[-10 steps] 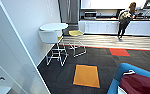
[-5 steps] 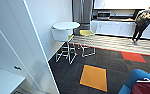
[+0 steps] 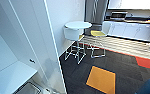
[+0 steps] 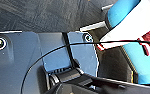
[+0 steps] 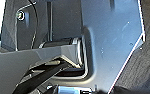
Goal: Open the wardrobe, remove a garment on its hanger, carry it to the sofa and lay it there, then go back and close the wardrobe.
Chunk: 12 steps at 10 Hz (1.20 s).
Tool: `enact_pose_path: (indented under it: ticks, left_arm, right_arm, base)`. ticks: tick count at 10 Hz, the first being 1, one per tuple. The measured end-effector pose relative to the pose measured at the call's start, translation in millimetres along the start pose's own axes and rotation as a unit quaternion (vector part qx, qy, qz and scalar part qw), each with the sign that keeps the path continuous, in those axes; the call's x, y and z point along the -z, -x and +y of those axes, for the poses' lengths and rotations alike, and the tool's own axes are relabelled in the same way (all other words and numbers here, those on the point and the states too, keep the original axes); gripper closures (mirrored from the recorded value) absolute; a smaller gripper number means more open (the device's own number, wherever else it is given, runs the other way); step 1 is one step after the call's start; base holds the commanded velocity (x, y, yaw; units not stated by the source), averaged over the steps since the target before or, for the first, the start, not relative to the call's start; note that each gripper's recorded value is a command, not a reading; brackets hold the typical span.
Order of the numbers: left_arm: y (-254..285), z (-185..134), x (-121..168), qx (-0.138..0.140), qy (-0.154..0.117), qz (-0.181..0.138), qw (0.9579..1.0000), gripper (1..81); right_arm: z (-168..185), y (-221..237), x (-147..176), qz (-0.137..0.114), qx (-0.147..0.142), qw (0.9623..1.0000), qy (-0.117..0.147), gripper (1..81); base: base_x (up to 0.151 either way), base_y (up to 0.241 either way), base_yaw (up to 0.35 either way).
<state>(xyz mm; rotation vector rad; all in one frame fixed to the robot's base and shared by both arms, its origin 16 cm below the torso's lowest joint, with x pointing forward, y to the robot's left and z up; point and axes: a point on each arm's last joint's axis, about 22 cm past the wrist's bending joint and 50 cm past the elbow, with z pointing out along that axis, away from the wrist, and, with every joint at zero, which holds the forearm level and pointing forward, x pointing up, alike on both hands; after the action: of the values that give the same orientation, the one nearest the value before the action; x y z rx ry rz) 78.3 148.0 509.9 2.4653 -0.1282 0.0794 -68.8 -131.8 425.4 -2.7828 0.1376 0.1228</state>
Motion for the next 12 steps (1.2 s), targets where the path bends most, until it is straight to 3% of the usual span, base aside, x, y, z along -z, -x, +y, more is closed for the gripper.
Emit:
enact_pose_path:
  ticks: [6, 12]
  left_arm:
    - [9, 3, -12, -0.001, -0.003, -0.005, 1.0, 1.0]
    - [42, -12, -23, 0.003, -0.03, -0.024, 0.9993, 1.0]
  right_arm:
    - [2, 3, 0, -0.001, -0.001, 1.0, 0.004, 1.0]
    - [1, -5, -1, 0.003, 0.002, 1.0, 0.004, 1.0]
  base:
    - [0.0, 0.0, 0.328]
    - [0.0, 0.0, 0.328]
